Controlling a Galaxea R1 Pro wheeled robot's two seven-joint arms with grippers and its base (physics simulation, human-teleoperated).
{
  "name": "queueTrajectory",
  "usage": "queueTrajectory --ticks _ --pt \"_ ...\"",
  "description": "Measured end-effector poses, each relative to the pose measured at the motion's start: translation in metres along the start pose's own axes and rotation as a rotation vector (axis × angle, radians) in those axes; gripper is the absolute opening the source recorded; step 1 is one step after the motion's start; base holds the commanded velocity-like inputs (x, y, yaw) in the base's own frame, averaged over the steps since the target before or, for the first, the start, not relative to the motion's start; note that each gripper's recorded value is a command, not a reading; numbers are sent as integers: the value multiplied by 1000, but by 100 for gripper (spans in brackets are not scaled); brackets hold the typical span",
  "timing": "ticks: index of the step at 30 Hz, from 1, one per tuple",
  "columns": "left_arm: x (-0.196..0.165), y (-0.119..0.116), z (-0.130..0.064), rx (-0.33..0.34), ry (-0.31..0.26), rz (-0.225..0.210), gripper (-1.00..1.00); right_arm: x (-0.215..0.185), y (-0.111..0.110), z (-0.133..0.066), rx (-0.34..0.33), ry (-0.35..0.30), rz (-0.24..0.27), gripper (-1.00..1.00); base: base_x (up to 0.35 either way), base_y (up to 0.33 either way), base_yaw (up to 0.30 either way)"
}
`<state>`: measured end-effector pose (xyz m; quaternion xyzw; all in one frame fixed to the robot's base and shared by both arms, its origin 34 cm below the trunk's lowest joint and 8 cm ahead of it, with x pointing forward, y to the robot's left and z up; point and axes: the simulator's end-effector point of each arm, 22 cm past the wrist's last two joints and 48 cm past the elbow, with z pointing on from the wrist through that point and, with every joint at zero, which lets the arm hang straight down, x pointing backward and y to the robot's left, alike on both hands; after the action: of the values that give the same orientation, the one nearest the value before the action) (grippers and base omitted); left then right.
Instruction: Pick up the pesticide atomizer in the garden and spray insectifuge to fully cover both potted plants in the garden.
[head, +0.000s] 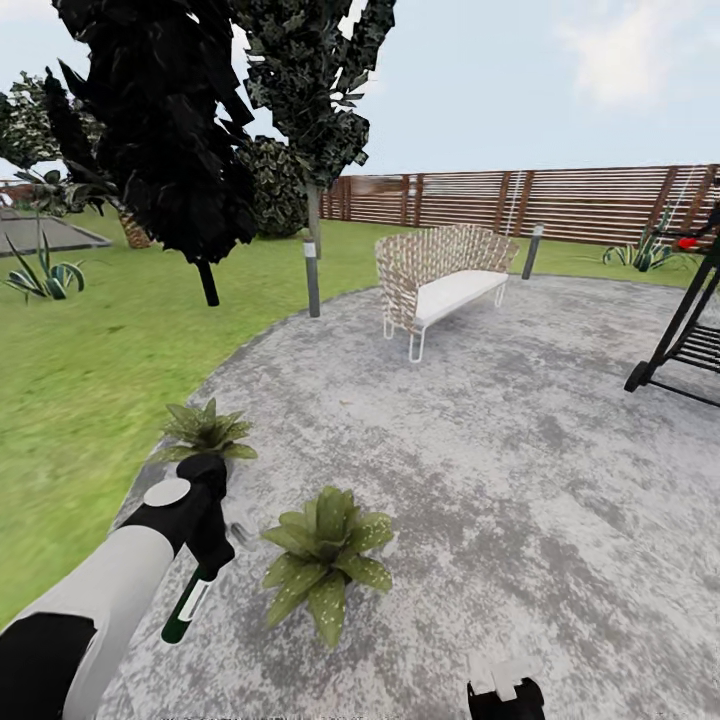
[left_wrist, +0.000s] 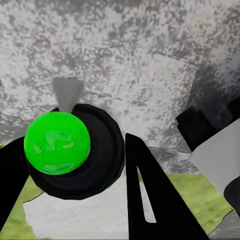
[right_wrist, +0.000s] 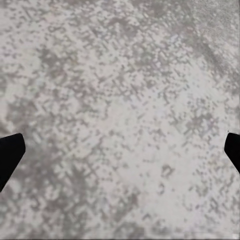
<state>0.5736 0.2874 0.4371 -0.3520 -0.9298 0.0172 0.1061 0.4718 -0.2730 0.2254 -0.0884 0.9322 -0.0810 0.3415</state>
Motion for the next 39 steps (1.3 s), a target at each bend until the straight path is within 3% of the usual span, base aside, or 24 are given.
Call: queueTrajectory --ticks 9,12,17,24,29,33,34,35,36,39 --pt "0 0 0 3 -3 -5 -100 0 0 0 0 -1 0 100 21 295 -253" --pt "2 -1 2 8 0 -5 -100 0 0 0 0 -1 0 100 56 55 -60" --pt "15 -19 29 55 23 -9 -100 0 0 0 0 -1 0 100 4 4 -132" --pt "19 -18 31 59 26 -15 -100 0 0 0 0 -1 0 100 -1 0 -263" --pt "21 -14 31 78 6 -48 -100 0 1 0 -2 0 1 100 -164 143 -199" --pt "21 -15 31 144 -61 -102 -100 -2 0 0 1 -4 0 100 -217 240 -13" --pt "23 -12 32 143 -65 -89 -100 -1 0 0 1 -4 -1 100 -211 245 -1" --pt "26 -8 32 136 -76 -38 -100 -1 -1 0 1 -5 -3 100 -168 242 0" --pt "21 -6 31 142 -117 -11 -100 -1 -1 0 1 -5 -3 100 -114 172 0" --pt "6 8 33 92 -207 14 -100 -2 -1 0 2 -7 -3 100 -34 52 0"
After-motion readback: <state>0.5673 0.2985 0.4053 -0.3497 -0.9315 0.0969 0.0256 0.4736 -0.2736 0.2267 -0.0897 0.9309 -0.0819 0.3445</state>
